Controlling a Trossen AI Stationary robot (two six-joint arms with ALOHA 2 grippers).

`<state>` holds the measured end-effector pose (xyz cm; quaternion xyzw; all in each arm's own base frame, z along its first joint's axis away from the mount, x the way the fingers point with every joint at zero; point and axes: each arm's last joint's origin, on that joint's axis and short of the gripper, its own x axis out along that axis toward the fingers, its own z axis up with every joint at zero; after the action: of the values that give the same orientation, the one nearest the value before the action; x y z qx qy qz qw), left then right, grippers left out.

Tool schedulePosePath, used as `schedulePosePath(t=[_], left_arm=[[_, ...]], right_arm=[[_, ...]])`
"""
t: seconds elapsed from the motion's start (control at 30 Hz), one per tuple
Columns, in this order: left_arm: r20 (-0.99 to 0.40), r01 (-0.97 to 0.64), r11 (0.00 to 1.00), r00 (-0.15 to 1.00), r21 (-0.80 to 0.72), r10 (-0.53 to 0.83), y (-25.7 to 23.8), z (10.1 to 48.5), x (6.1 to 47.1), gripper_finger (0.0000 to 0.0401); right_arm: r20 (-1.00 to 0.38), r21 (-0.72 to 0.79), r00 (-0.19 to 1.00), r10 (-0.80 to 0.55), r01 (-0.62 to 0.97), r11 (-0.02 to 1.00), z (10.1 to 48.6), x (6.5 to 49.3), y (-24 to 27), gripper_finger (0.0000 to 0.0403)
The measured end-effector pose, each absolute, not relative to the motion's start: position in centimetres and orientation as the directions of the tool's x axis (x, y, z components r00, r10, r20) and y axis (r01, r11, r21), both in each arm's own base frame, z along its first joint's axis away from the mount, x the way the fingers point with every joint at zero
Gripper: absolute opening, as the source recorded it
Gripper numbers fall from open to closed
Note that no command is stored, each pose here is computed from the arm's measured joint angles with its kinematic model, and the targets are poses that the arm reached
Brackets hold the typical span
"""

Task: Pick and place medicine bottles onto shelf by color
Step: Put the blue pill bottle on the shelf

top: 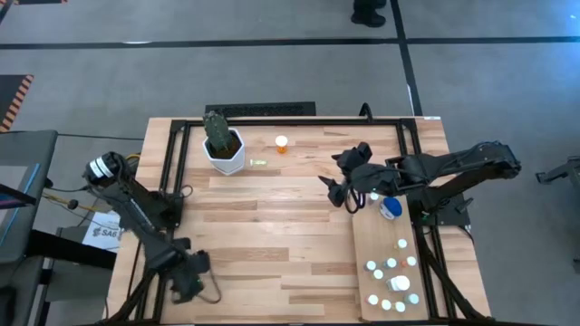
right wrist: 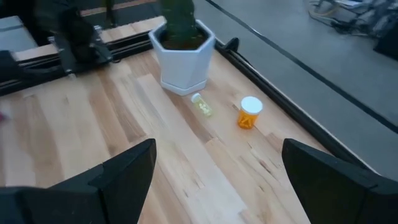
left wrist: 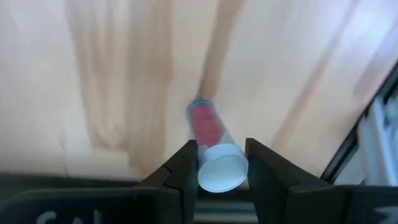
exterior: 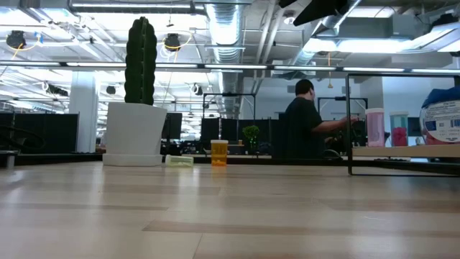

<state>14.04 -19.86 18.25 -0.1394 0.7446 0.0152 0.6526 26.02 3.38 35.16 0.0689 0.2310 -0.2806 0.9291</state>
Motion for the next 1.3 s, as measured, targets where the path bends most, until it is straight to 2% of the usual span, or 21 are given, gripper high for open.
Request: schedulePosePath(t=[0.2,0.4,0.67,0.73,0.8,0.93,1.03,1.17,1.3], left_arm=[[-0.983,-0.34,0.926,-0.015,-0.166,-0.182,-15.9,18.3,18.6,0.0093],[-0.989,-0.49,0.86,0.105,-0.144,-0.106,-10.4,18.8,22.8,0.0094],[-0.909,-0.461,0.846,0.412,-0.268,-0.064,-4.1,20.1,27.6,0.0094],[-0.889,-0.471,0.834,0.456,-0.289,-0.05,-2.9,20.1,28.4,0.0094],[-0.889,-0.494,0.814,0.454,-0.305,-0.058,-1.9,19.6,28.9,0.0094],[-0.906,-0.521,0.773,0.392,-0.361,-0.158,-1.0,17.9,30.2,0.0094],[-0.902,-0.489,0.782,0.379,-0.387,-0.209,-0.8,17.8,31.8,0.0094],[-0.927,-0.463,0.822,0.32,-0.331,-0.194,-0.8,18.2,33.7,0.0094],[-0.965,-0.479,0.851,0.241,-0.215,-0.108,-0.6,19.0,35.4,0.0094]], right_arm=[[-0.482,-0.021,0.754,-0.447,0.5,0.866,35.4,25.4,4.0,0.0368],[-0.531,-0.075,0.729,-0.432,0.467,0.881,35.0,24.6,4.7,0.0368],[-0.571,-0.119,0.708,-0.416,0.429,0.895,34.5,24.0,5.5,0.0368],[-0.571,-0.119,0.71,-0.412,0.426,0.897,34.5,24.0,5.6,0.0368],[-0.571,-0.119,0.71,-0.413,0.426,0.897,34.5,24.0,5.6,0.0368],[-0.574,-0.124,0.706,-0.415,0.426,0.896,34.4,23.9,5.6,0.0368],[-0.573,-0.122,0.704,-0.42,0.433,0.893,34.4,24.0,5.4,0.0368],[-0.573,-0.123,0.703,-0.422,0.435,0.892,34.4,24.0,5.4,0.0368],[-0.575,-0.125,0.701,-0.422,0.434,0.892,34.4,24.0,5.4,0.0368]])
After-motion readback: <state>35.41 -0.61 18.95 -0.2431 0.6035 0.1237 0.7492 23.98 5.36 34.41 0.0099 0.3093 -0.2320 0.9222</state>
